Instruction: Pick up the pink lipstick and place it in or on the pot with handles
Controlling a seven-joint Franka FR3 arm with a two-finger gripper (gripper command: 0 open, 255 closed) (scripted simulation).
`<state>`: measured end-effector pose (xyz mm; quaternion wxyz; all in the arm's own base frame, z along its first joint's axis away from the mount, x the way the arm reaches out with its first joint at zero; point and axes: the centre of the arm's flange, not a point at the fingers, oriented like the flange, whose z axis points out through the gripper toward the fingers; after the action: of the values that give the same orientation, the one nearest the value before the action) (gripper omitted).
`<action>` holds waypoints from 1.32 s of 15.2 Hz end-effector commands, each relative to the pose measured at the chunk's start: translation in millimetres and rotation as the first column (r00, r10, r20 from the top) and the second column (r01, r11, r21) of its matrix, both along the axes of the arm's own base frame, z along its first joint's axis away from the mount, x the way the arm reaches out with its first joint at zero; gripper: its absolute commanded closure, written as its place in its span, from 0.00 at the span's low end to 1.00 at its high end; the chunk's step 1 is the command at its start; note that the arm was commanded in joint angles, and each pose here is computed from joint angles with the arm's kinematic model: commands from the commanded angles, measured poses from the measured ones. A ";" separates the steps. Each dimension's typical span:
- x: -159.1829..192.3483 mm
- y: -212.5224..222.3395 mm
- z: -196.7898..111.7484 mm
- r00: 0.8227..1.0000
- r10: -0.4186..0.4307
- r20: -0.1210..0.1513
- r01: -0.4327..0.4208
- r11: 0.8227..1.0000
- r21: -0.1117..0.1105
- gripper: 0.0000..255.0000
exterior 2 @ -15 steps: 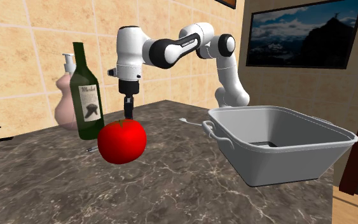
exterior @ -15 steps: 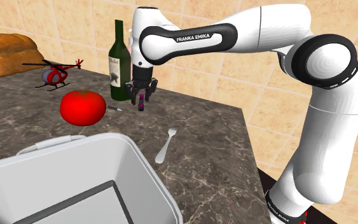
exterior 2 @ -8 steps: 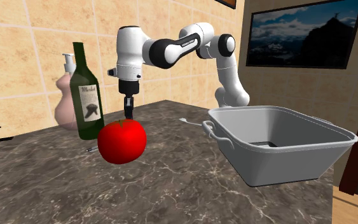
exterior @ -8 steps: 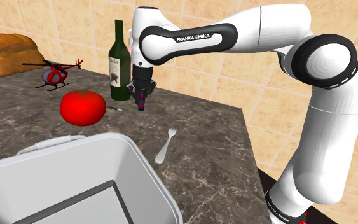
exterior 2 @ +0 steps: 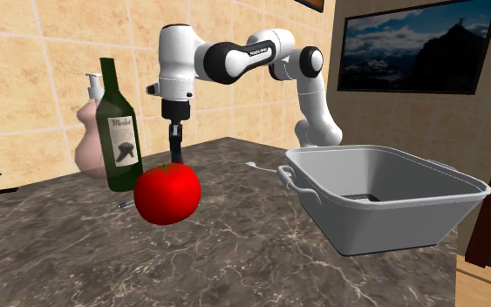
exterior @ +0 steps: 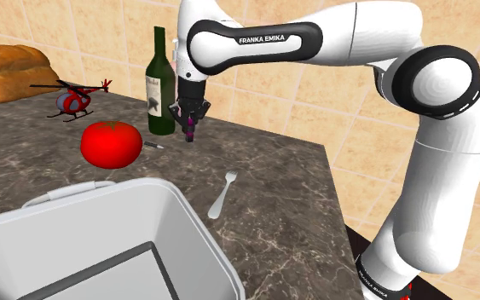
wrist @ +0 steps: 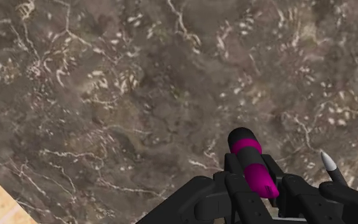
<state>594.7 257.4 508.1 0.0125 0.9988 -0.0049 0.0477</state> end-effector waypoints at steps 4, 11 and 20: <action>-0.4 0.5 27.5 1.000 0.000 0.000 0.000 1.000 0.000 1.00; -0.4 0.5 64.4 1.000 0.000 0.000 0.000 1.000 0.000 1.00; -0.4 0.5 112.0 1.000 0.000 0.000 0.000 1.000 0.000 1.00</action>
<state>594.2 258.0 614.9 0.0125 0.9988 -0.0048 0.0478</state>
